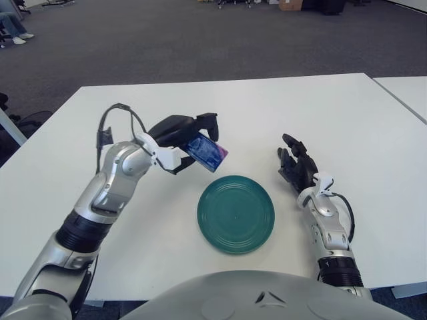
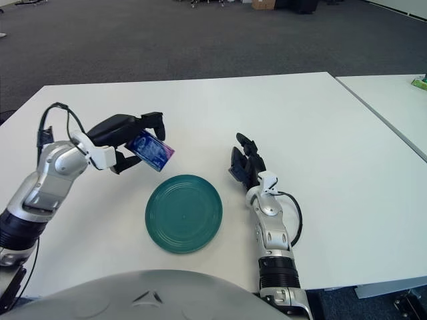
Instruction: Put the gum into the plate.
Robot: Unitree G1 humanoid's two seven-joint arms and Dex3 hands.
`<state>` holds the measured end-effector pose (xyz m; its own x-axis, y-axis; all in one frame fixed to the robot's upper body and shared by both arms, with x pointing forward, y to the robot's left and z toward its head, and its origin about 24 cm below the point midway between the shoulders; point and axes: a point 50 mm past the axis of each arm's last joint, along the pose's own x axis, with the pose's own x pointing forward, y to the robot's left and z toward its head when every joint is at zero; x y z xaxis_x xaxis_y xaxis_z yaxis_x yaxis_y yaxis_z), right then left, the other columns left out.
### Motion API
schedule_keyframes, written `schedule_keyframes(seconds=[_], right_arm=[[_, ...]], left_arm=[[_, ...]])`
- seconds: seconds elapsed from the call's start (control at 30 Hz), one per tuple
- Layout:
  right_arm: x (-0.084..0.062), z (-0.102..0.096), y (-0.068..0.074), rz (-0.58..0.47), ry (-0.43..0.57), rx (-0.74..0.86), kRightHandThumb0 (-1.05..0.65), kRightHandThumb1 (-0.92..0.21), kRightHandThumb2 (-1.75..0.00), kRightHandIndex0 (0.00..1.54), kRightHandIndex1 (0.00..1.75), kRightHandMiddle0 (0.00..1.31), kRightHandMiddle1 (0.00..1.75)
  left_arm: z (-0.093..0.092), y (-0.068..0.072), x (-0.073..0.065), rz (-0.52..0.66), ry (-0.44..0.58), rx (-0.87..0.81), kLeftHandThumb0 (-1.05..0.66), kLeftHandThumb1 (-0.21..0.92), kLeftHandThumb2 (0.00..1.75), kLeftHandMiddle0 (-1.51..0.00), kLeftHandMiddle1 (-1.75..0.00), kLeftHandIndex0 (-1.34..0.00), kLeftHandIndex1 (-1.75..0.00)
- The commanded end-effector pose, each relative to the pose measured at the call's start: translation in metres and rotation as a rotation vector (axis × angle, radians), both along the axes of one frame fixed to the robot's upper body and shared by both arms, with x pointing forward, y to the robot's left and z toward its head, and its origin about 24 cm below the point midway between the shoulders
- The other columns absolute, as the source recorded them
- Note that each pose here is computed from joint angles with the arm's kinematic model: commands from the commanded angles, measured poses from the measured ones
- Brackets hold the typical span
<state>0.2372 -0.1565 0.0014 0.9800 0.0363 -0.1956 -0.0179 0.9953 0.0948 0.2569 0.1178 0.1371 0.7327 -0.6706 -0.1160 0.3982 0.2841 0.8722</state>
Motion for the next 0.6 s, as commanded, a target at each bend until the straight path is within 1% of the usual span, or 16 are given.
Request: schedule_keyframes(seconds=[0.0,0.1,0.17,0.23,0.37,0.5,0.53,0.57], right_arm=[[-0.011,-0.02,0.002,-0.008,0.113,0.007,-0.71,-0.92,-0.82,0.23,0.01,0.0,0.47],[-0.012,-0.021,0.003,-0.012,0.111,0.005,-0.71,-0.92,-0.83,0.24,0.01,0.0,0.48],[-0.012,-0.021,0.004,-0.021,0.107,0.005,-0.7,-0.92,-0.85,0.25,0.01,0.0,0.49],[-0.013,-0.021,0.006,-0.026,0.105,0.006,-0.7,-0.92,-0.86,0.25,0.01,0.0,0.51],[-0.015,-0.021,0.008,-0.034,0.087,0.013,-0.7,-0.92,-0.87,0.26,0.01,0.0,0.53],[-0.016,-0.021,0.01,-0.036,0.079,0.017,-0.7,-0.92,-0.87,0.26,0.01,0.0,0.55],[-0.016,-0.021,0.01,-0.036,0.077,0.018,-0.7,-0.92,-0.87,0.26,0.01,0.0,0.55],[-0.017,-0.021,0.009,-0.037,0.077,0.018,-0.7,-0.92,-0.87,0.26,0.01,0.0,0.56]], left_arm=[[0.002,-0.018,-0.002,-0.079,-0.011,0.036,0.0,0.18,1.48,-0.69,-1.73,-0.5,-1.75],[-0.002,-0.023,-0.004,-0.114,0.006,0.046,0.0,0.18,1.48,-0.7,-1.72,-0.5,-1.75],[-0.006,-0.029,-0.006,-0.164,0.011,0.053,0.0,0.18,1.47,-0.7,-1.71,-0.5,-1.75],[-0.008,-0.031,-0.006,-0.189,0.007,0.056,0.0,0.18,1.47,-0.71,-1.7,-0.5,-1.75],[-0.019,-0.036,-0.006,-0.223,-0.001,0.047,0.0,0.17,1.47,-0.72,-1.69,-0.51,-1.75],[-0.02,-0.038,-0.006,-0.259,-0.01,0.075,0.0,0.15,1.5,-0.74,-1.69,-0.53,-1.75],[-0.022,-0.04,-0.007,-0.27,-0.007,0.093,0.0,0.11,1.54,-0.76,-1.69,-0.55,-1.75],[-0.024,-0.043,-0.007,-0.284,0.007,0.119,0.0,0.11,1.54,-0.76,-1.69,-0.56,-1.75]])
